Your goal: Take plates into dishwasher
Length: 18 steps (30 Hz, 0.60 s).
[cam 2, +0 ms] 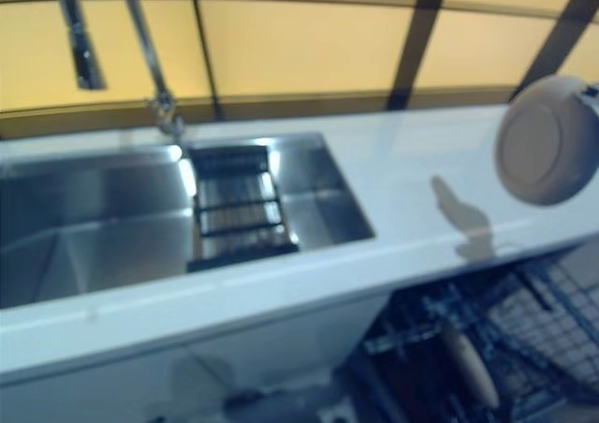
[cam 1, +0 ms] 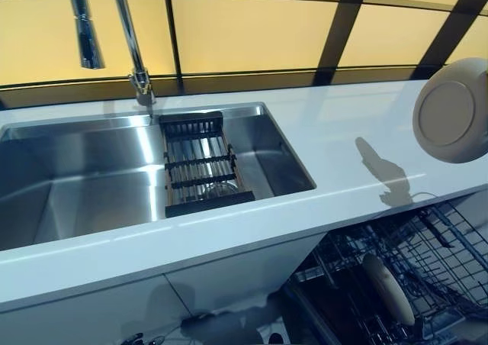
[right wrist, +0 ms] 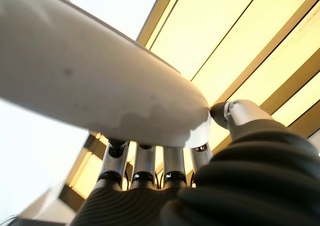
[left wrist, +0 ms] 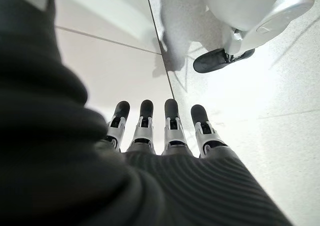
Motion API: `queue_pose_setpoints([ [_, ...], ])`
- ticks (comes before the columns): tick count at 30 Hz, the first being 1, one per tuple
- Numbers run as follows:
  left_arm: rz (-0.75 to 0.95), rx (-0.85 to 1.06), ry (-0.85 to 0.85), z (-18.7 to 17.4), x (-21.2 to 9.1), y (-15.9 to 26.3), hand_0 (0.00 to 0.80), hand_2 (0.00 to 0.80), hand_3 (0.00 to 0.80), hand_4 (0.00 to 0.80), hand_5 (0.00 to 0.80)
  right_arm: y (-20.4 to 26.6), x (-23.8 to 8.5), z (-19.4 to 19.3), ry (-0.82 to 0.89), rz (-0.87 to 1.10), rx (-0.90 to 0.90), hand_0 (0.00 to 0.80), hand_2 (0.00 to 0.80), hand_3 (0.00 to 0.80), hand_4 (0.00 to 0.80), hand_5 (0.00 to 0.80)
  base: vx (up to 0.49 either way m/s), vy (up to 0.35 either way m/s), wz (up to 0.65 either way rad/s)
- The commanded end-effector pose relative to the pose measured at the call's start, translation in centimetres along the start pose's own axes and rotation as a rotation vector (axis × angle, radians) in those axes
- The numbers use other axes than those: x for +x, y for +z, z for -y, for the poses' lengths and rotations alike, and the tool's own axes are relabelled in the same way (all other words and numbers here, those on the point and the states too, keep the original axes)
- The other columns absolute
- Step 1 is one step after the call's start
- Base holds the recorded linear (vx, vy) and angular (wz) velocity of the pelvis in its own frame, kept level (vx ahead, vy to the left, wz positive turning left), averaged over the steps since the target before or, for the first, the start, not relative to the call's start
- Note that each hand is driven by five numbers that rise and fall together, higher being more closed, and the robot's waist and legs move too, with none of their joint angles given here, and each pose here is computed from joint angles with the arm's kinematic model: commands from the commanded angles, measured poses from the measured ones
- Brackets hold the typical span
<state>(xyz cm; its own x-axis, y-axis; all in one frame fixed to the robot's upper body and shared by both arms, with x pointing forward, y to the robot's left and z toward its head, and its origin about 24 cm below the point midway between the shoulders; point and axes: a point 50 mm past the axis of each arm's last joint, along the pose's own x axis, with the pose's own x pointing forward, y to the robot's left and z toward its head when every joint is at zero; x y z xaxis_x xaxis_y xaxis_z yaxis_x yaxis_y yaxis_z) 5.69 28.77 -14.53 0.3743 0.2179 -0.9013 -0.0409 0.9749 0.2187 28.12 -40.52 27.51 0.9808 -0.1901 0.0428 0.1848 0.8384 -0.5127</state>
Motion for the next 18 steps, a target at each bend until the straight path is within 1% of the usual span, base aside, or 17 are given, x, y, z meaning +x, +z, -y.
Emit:
queue_pose_setpoints([
  [1,0.046,0.072,0.015,-1.1,0.4,1.9,0.000,0.000,0.000,0.000,0.000,1.8,-1.3,2.3,-0.054,0.068,-0.059,0.800,0.800,0.800,0.800,0.800,0.025,-0.041,-0.07],
  [8,0.042,0.068,0.027,-1.4,0.3,1.8,0.000,0.000,0.000,0.000,0.000,-1.8,-3.4,3.0,-0.009,-0.050,-0.073,0.800,0.800,0.800,0.800,0.800,0.013,-0.033,-0.04],
  [18,0.047,0.082,0.028,-1.6,0.2,2.0,0.000,0.000,0.000,0.000,0.000,-5.1,-5.0,2.9,0.024,-0.126,-0.073,0.800,0.800,0.800,0.800,0.800,-0.002,-0.014,-0.05],
])
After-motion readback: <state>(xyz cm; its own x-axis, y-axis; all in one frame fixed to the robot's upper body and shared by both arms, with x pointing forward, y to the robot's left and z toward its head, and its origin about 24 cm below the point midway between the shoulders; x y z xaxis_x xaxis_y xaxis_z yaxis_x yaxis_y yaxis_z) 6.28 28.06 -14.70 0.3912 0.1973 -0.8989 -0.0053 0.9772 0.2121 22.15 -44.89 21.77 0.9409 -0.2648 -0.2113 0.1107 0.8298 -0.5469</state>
